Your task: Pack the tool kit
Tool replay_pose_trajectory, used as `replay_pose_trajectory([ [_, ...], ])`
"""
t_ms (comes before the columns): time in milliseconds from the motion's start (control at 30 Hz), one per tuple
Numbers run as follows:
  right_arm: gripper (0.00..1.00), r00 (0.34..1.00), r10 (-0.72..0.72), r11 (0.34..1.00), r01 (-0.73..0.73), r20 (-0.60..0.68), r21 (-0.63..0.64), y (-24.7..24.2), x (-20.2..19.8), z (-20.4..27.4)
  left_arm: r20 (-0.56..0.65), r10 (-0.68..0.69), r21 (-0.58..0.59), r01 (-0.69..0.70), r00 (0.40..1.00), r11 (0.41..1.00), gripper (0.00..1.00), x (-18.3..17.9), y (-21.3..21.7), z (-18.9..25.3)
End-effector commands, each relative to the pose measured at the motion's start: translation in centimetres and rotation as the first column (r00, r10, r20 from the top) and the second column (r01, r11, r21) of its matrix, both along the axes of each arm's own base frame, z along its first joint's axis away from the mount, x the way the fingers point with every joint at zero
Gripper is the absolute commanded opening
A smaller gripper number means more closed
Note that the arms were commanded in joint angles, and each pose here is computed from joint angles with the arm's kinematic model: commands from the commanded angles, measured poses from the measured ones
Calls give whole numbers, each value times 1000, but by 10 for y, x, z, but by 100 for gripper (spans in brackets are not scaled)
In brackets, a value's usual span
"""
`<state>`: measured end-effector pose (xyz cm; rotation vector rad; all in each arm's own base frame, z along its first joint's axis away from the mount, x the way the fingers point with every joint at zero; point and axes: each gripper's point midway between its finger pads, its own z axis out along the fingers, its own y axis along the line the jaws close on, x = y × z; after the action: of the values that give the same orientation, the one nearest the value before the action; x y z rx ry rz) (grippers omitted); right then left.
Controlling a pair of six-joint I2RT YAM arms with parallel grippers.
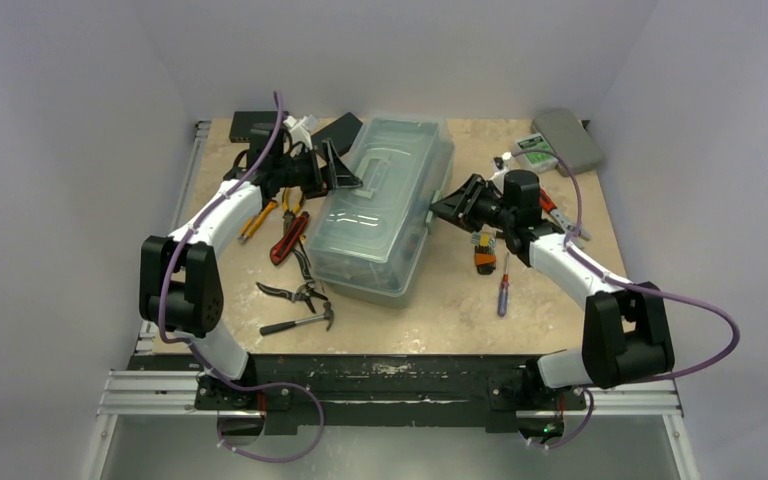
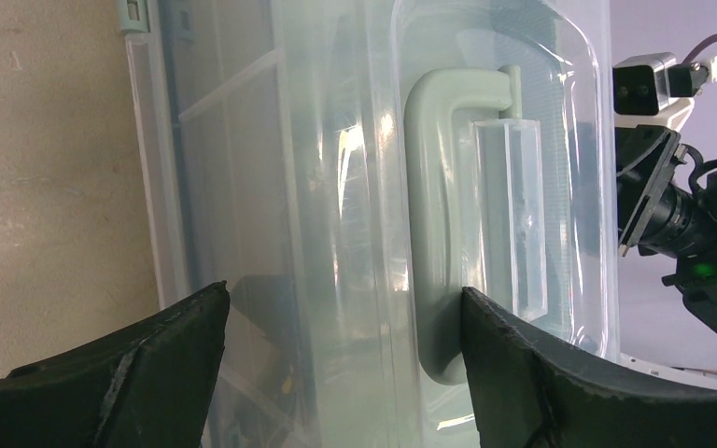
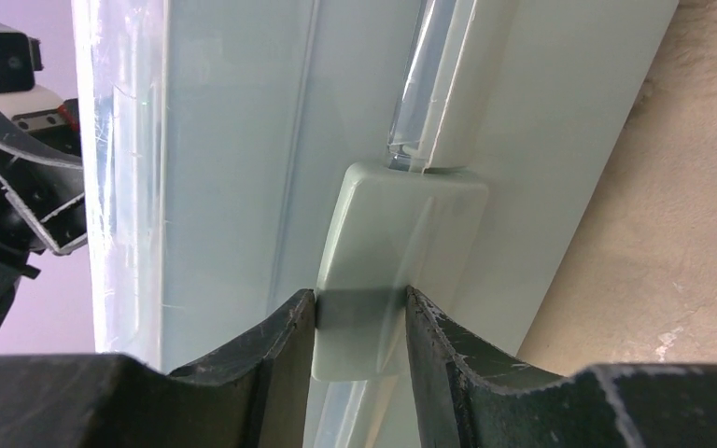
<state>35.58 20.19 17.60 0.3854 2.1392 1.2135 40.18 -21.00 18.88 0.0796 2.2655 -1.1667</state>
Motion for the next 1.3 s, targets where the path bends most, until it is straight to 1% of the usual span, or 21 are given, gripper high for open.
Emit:
replay_pose_trajectory([
  [0,37,997,-47,995,52,66,-82,-9,9,18,-242,80,187,-35,967,982,48,-26,19,-89],
  [67,39,997,-50,995,56,64,-87,-9,9,18,-241,80,188,-35,967,982,48,-26,19,-89],
  [100,51,997,-52,994,58,59,-93,-9,9,16,-241,81,189,-35,967,981,48,-26,19,-89],
  [133,72,997,-55,993,60,50,-100,-10,8,13,-240,81,191,-35,967,981,48,-26,19,-89],
  [167,89,998,-53,993,57,43,-104,-10,8,10,-241,82,194,-35,967,980,48,-27,20,-89],
  [200,97,998,-42,994,46,42,-102,-9,7,8,-241,83,195,-35,967,980,48,-26,20,-89],
  [267,99,999,-15,997,18,33,-75,-5,3,4,-243,81,191,-34,967,981,48,-26,20,-91],
  [400,99,998,30,1000,-30,60,-9,6,3,3,-255,76,170,-33,964,985,48,-24,19,-92],
  [567,99,995,76,992,-82,66,92,18,3,-3,-255,96,179,-50,962,983,47,-23,25,-95],
  [733,99,993,96,976,-108,75,188,26,4,-5,-258,102,179,-56,961,982,47,-23,27,-96],
  [1033,99,990,124,936,-141,71,321,39,6,-4,-264,96,174,-50,960,983,46,-23,26,-99],
  [1267,90,986,139,919,-164,95,357,45,3,12,-266,98,177,-51,959,983,46,-23,27,-100],
])
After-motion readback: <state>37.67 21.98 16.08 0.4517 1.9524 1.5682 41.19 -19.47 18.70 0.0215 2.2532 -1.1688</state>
